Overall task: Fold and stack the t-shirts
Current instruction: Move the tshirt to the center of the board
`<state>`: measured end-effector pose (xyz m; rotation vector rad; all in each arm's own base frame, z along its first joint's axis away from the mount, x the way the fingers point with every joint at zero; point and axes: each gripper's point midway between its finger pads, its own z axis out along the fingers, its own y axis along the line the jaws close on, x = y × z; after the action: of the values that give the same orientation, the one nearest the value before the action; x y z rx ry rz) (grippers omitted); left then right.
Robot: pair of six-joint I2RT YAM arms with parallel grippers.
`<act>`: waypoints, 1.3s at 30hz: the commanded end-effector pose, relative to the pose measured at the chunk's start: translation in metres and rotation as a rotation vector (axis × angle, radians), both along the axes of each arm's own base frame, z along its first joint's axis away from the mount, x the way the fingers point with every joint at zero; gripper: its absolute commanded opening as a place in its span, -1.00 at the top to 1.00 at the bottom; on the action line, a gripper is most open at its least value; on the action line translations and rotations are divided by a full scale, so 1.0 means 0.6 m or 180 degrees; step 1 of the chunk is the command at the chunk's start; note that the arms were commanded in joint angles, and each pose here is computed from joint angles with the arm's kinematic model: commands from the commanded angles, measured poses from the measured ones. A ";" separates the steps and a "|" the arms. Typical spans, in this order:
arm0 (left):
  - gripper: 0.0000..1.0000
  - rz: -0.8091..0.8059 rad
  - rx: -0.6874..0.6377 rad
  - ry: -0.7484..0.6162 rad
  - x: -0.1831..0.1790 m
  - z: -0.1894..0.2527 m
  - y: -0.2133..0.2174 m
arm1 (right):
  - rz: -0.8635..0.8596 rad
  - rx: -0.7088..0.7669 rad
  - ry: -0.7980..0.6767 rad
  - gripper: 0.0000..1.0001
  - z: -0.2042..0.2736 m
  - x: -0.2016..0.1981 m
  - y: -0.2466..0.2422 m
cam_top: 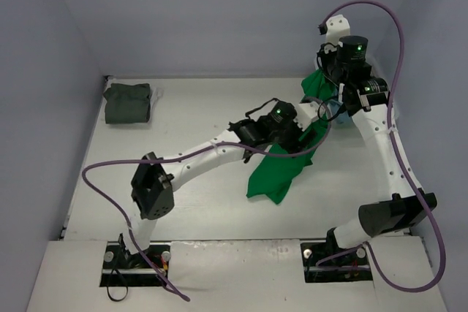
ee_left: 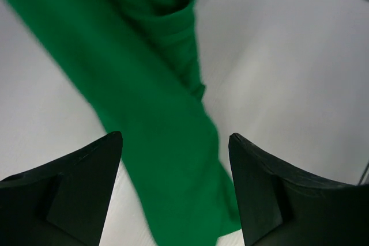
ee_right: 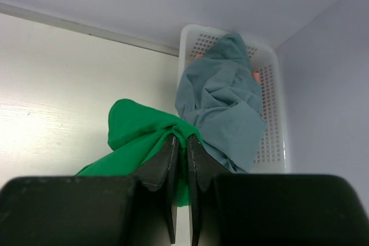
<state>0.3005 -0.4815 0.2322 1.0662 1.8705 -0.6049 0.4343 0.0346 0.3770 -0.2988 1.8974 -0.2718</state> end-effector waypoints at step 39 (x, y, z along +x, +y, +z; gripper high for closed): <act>-0.25 0.1121 0.0474 -0.2543 0.079 0.072 -0.154 | 0.0232 0.0349 -0.0187 1.00 0.034 -0.015 0.014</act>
<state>0.3536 -0.5857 0.1783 1.0193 1.4460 0.1847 0.4249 0.0468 0.3656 -0.3236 1.9366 -0.1325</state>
